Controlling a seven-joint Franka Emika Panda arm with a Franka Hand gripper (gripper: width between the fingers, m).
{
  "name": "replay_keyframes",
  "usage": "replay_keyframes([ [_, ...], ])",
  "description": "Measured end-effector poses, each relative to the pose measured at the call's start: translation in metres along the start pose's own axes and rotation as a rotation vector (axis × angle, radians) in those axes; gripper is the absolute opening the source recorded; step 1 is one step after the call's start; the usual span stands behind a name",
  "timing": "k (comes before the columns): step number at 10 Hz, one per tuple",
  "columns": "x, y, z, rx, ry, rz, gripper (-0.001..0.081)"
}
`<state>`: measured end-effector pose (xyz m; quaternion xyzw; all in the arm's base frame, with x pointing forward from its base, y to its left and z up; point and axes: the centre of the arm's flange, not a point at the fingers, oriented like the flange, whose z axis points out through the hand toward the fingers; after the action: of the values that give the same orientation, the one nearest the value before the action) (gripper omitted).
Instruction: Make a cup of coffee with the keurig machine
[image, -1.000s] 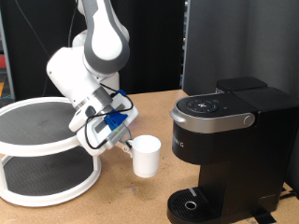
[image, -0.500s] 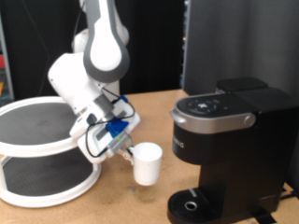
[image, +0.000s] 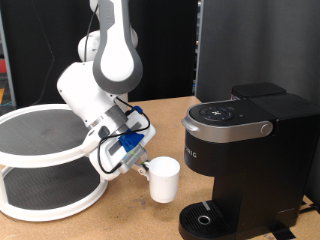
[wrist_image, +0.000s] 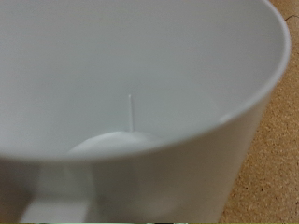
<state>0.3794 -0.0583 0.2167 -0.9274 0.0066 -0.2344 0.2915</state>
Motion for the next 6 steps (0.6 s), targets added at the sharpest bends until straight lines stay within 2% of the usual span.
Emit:
replay_keyframes([
  [6, 0.01, -0.019, 0.024, -0.002, 0.01, -0.013, 0.0075],
])
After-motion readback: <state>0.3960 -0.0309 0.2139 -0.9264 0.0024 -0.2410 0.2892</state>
